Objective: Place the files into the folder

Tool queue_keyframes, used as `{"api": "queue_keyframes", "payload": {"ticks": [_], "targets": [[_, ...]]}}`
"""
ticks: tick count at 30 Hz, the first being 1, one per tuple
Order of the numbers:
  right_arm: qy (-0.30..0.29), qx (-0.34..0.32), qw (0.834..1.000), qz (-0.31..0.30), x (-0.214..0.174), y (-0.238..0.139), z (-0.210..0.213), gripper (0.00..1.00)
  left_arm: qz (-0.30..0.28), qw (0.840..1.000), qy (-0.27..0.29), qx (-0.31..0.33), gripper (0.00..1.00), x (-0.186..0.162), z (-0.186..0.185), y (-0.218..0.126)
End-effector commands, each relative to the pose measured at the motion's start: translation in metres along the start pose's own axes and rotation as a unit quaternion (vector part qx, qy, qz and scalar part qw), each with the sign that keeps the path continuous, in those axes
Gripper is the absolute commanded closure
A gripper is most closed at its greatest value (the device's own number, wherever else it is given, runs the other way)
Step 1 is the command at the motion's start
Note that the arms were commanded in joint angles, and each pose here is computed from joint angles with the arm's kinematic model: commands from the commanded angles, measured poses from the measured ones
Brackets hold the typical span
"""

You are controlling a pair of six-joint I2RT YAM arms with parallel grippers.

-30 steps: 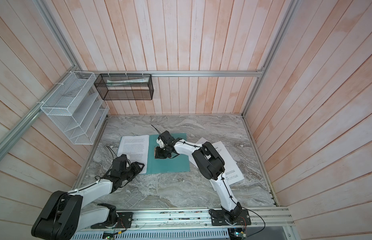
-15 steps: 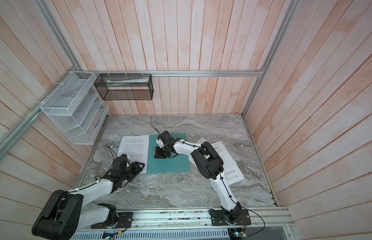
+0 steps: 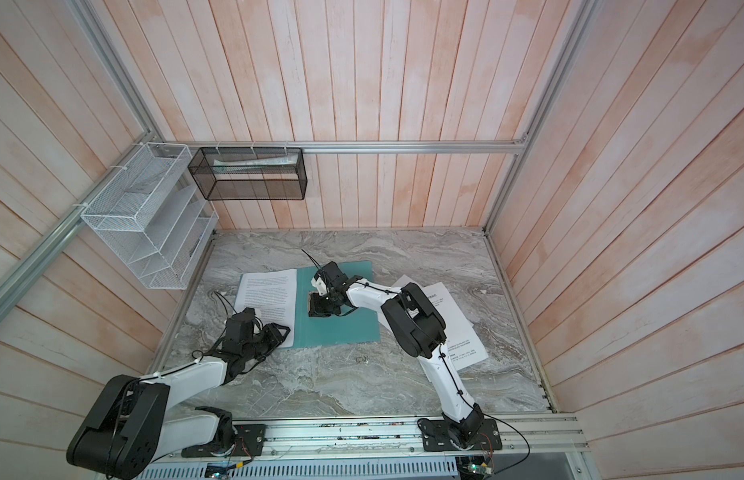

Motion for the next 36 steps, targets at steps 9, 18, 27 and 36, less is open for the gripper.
{"api": "queue_keyframes", "payload": {"ticks": [9, 18, 27, 36], "targets": [[-0.006, -0.261, 0.96, 0.105, -0.044, 0.024, -0.094, 1.0, 0.098, 0.985, -0.071, 0.119, 0.55, -0.047, 0.059, 0.015], [-0.026, -0.316, 0.941, 0.12, -0.054, 0.018, -0.117, 1.0, 0.098, 0.981, -0.095, 0.136, 0.55, -0.055, 0.071, 0.014], [-0.042, -0.274, 0.959, 0.054, -0.002, -0.011, -0.082, 1.0, 0.103, 0.98, -0.121, 0.121, 0.54, -0.054, 0.074, 0.012], [-0.042, -0.236, 0.97, 0.028, 0.006, -0.017, -0.068, 1.0, 0.104, 0.978, -0.117, 0.137, 0.54, -0.052, 0.074, 0.015]]}}
Point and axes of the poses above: each gripper's point midway between its finger pads, its own y axis out along the fingers, its own z axis along the line the jaws close on, x = y × z, the point moved 6 cm from there along -y, back along the fingers, and after that the axes turned 4 degrees about -y, right-handed, at the moved point
